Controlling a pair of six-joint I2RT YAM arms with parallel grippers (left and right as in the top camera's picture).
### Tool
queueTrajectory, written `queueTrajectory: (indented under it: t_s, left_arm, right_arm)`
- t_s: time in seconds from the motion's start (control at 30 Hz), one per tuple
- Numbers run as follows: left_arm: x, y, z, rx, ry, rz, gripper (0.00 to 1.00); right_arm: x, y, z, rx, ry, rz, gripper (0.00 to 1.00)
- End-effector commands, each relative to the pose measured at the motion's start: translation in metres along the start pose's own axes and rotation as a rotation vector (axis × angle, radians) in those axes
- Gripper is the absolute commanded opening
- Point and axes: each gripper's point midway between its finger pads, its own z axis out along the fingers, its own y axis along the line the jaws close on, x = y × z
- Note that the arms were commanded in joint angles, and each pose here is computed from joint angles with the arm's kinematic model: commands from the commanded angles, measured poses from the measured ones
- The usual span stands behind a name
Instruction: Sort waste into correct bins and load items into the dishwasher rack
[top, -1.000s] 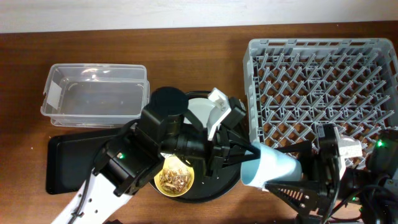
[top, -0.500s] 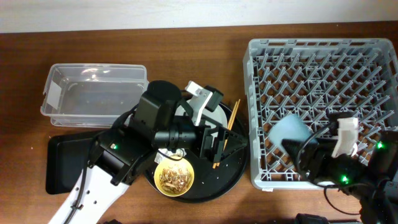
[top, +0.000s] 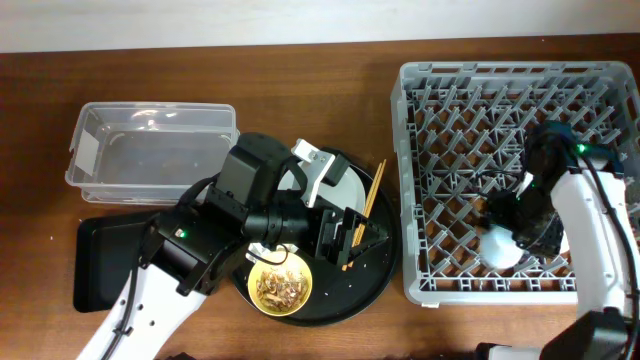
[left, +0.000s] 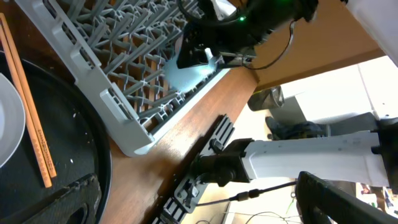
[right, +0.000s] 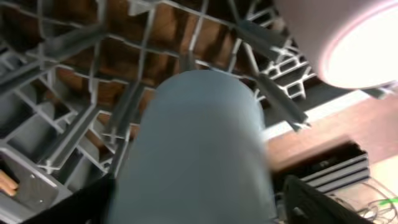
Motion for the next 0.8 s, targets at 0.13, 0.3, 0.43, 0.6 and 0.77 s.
queueTrajectory:
  t_s: [0.13,0.3,0.43,0.6,0.77]
  left_arm:
    - [-0.001,-0.001,-0.003,-0.003,-0.004,0.015,1.0]
    - [-0.006,0.019,-0.033,-0.218,-0.126,0.03,1.0]
    - [0.005,0.055,-0.14,-0.684,-0.411,-0.039,1.0]
    - [0.03,0.07,-0.178,-0.849,-0.441,-0.054,1.0]
    - [0.03,0.07,-0.179,-0.85,-0.44,-0.054,1.0]
  right_arm:
    - [-0.008,0.012,-0.066,-0.127,-0.21,-0.061,0.94]
    - [0.083,0.055,-0.196,-0.588,-0.625,-0.46,0.95]
    - [0.157,0.046,-0.228,-0.702,-0.848,-0.557,0.98]
    - [0.166,0.042,-0.223,-0.698,-0.836,-0.552,0.98]
    - [0.166,0.042,-0.223,-0.698,-0.836,-0.552,0.98]
